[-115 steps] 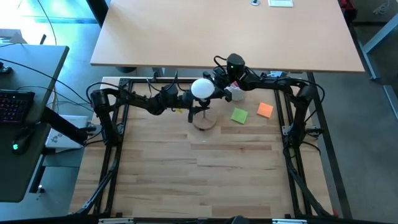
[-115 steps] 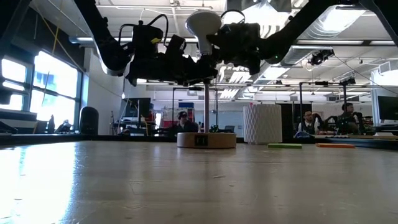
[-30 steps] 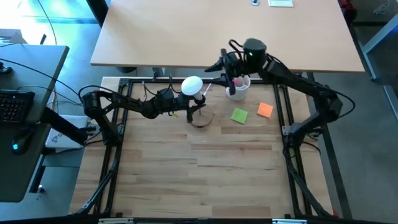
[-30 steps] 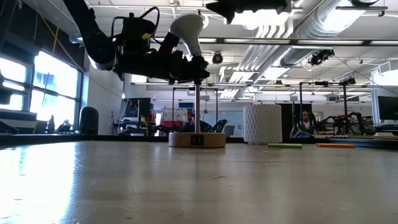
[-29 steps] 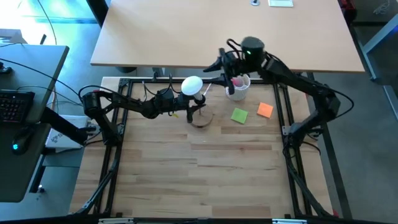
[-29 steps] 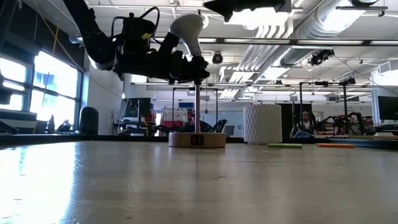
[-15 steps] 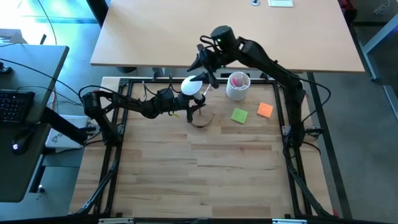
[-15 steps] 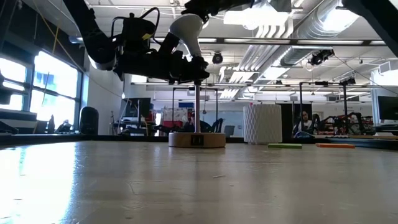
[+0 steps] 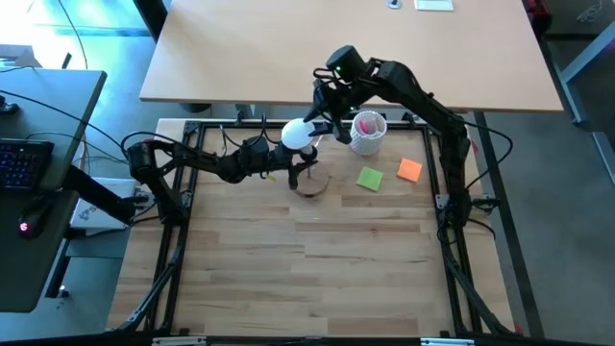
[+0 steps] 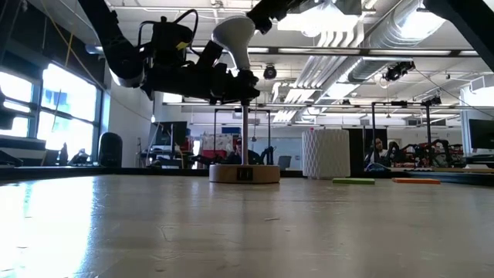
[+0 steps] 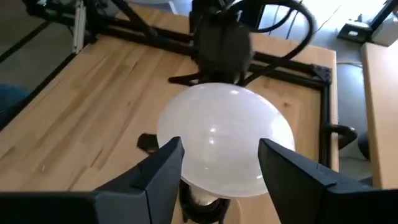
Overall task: Screw lightbulb
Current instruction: Insert the lightbulb into the lamp socket
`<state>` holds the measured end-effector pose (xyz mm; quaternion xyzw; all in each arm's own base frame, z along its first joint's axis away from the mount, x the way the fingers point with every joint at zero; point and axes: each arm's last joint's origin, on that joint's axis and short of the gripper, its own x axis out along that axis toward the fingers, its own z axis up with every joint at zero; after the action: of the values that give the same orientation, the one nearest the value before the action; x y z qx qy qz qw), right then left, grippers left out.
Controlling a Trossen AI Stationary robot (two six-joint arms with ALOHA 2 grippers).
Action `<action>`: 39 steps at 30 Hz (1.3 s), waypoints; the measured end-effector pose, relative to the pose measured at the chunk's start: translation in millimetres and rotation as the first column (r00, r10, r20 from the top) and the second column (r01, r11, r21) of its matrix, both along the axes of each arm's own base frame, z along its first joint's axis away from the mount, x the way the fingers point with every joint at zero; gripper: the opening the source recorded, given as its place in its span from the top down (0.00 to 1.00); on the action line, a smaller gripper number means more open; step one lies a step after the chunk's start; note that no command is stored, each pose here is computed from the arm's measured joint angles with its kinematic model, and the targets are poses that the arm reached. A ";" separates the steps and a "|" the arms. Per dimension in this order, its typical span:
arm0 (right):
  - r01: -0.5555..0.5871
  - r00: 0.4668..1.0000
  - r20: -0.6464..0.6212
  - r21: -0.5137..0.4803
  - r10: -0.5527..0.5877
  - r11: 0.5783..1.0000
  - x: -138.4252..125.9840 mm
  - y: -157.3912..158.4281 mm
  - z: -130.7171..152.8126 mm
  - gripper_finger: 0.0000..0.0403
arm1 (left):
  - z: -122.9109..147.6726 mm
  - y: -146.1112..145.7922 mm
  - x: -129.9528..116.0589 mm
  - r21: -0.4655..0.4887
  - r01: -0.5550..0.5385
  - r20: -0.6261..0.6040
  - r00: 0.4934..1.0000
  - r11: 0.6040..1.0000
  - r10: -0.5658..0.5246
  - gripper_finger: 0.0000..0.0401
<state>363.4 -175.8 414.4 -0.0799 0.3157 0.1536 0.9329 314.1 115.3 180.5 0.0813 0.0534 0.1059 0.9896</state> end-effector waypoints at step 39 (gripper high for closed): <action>0.099 0.924 0.316 0.350 -0.217 0.931 -103.4 116.1 -138.7 0.66 | -0.3 -1.9 0.6 -0.013 0.000 0.002 1.000 1.000 0.000 0.58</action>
<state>260.0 -59.7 275.7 0.0762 0.1205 0.1103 0.9836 314.8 113.3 180.1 0.0750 0.0529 0.1056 0.9902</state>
